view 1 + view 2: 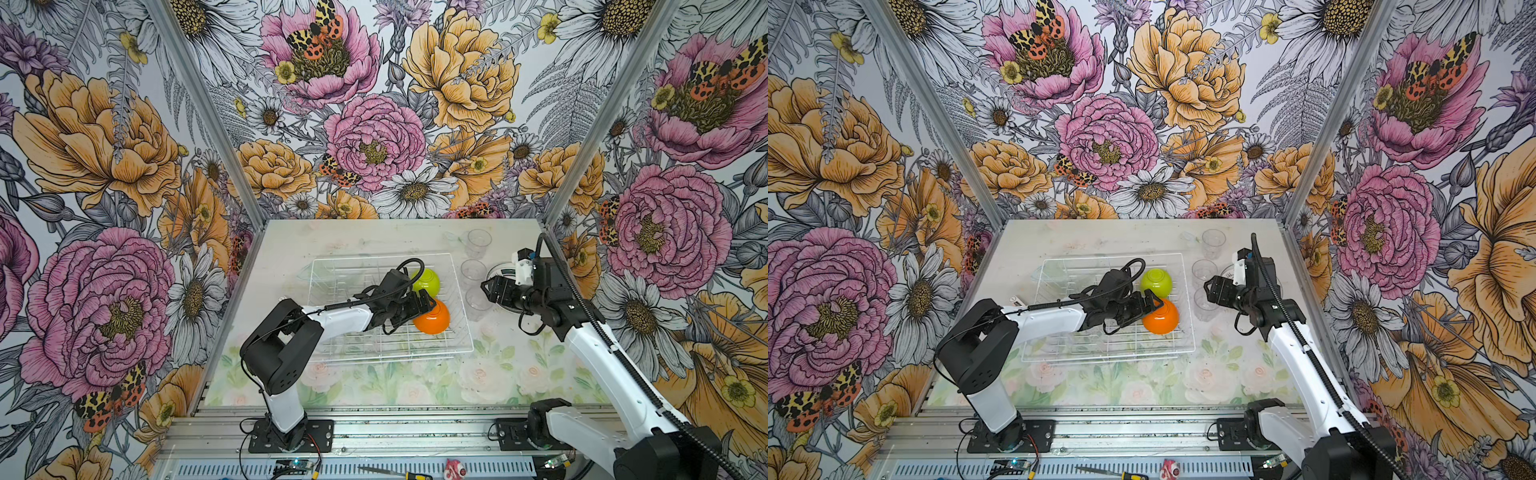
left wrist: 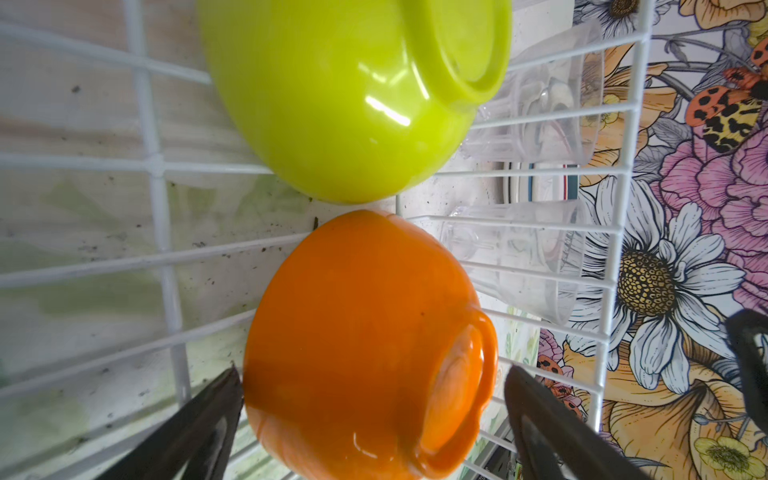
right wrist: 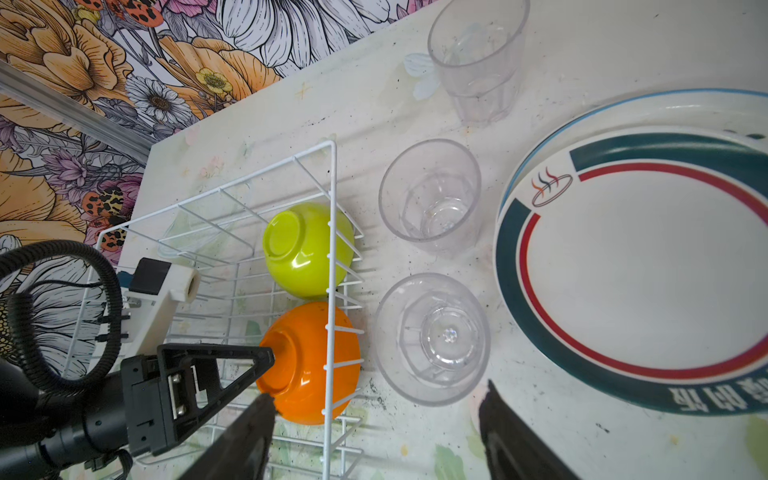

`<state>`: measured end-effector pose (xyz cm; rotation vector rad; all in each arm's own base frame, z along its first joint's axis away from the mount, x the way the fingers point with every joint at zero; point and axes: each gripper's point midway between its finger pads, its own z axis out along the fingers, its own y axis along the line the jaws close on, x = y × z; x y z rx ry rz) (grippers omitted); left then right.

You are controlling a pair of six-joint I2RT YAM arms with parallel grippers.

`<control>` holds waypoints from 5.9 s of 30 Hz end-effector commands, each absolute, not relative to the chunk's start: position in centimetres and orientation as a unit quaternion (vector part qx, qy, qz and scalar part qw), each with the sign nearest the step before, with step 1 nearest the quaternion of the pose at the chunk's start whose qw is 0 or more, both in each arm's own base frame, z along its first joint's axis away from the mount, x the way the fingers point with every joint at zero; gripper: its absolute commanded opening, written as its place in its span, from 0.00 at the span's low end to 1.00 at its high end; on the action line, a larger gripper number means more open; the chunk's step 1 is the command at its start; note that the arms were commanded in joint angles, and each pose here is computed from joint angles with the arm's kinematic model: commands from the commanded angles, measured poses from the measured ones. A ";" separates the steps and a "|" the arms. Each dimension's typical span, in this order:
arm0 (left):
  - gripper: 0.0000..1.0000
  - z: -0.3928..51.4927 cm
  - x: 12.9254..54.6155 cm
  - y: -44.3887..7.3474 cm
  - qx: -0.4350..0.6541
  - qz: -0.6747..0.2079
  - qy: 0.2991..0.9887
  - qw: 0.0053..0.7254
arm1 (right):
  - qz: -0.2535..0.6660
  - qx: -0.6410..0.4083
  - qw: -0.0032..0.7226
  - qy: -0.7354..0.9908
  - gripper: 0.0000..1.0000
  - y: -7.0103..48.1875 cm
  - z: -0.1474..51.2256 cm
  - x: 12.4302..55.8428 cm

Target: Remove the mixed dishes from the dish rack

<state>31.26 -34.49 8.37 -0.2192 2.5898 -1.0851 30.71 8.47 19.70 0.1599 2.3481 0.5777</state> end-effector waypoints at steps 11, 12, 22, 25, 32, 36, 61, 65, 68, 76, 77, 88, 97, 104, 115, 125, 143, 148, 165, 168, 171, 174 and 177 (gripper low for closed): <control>0.99 7.7 31.2 -35.9 -0.086 -0.406 0.897 0.154 | 0.228 0.064 0.364 0.901 0.78 8.5 20.2 31.0; 0.98 7.9 31.4 -36.0 -0.089 -0.411 0.893 0.159 | 0.230 0.064 0.362 0.901 0.78 8.5 20.1 30.9; 0.99 11.2 32.4 -36.0 -0.076 -0.436 0.873 0.204 | 0.235 0.069 0.357 0.902 0.78 8.6 19.5 30.8; 0.99 12.1 32.3 -36.5 -0.067 -0.448 0.867 0.208 | 0.232 0.071 0.355 0.903 0.78 8.5 19.3 30.8; 0.99 14.5 31.7 -37.2 -0.052 -0.483 0.845 0.225 | 0.230 0.073 0.353 0.904 0.78 8.4 19.0 30.7; 0.99 15.6 31.1 -37.7 -0.036 -0.499 0.836 0.228 | 0.228 0.074 0.352 0.905 0.78 8.4 18.8 30.7; 0.75 15.2 31.8 -40.1 -0.050 -0.554 0.798 0.232 | 0.221 0.083 0.355 0.904 0.78 8.0 18.5 30.5; 0.63 16.1 32.1 -40.2 -0.049 -0.562 0.788 0.248 | 0.222 0.083 0.355 0.904 0.78 8.0 18.5 30.5; 0.53 16.1 32.2 -40.3 -0.050 -0.563 0.787 0.248 | 0.219 0.084 0.355 0.905 0.78 7.9 18.5 30.5; 0.41 14.1 31.8 -41.6 -0.041 -0.569 0.791 0.221 | 0.217 0.086 0.355 0.905 0.78 7.8 18.4 30.5; 0.41 13.8 31.5 -41.9 -0.033 -0.569 0.793 0.215 | 0.216 0.086 0.355 0.905 0.78 7.8 18.4 30.5; 0.26 12.8 30.2 -41.4 -0.015 -0.545 0.813 0.207 | 0.213 0.088 0.357 0.905 0.78 7.6 18.4 30.6; 0.25 13.7 29.8 -40.8 0.043 -0.477 0.852 0.211 | 0.214 0.088 0.359 0.904 0.78 7.6 18.6 30.6; 0.29 12.5 29.6 -39.8 0.098 -0.360 0.901 0.223 | 0.215 0.091 0.356 0.905 0.78 7.6 18.4 30.5; 0.52 16.1 30.6 -37.9 0.085 -0.329 0.899 0.276 | 0.249 0.034 0.364 0.897 0.77 10.0 20.0 29.6; 0.84 20.5 30.9 -32.2 0.061 -0.314 0.882 0.345 | 0.241 -0.090 0.317 0.913 0.71 17.3 19.5 28.8; 0.99 24.4 31.7 -19.6 -0.026 -0.280 0.848 0.449 | 0.217 -0.157 0.184 0.946 0.67 25.9 13.7 27.6; 0.98 24.4 31.7 -19.3 -0.028 -0.283 0.842 0.458 | 0.179 -0.161 0.172 0.955 0.63 26.2 12.1 27.2; 0.99 22.5 32.0 -19.1 0.004 -0.261 0.839 0.478 | 0.110 -0.140 0.161 0.971 0.28 25.6 8.9 28.0; 0.99 22.3 32.0 -19.1 0.004 -0.265 0.836 0.480 | 0.102 -0.133 0.159 0.973 0.28 25.5 8.6 28.1; 0.98 22.5 31.9 -19.1 0.003 -0.269 0.834 0.482 | 0.090 -0.128 0.161 0.974 0.29 25.3 8.3 28.3; 0.99 22.8 31.7 -19.1 0.004 -0.273 0.831 0.485 | 0.072 -0.128 0.162 0.976 0.33 25.0 8.1 28.5; 0.99 22.8 31.5 -19.0 0.000 -0.274 0.830 0.486 | 0.062 -0.126 0.159 0.977 0.32 24.8 7.6 28.6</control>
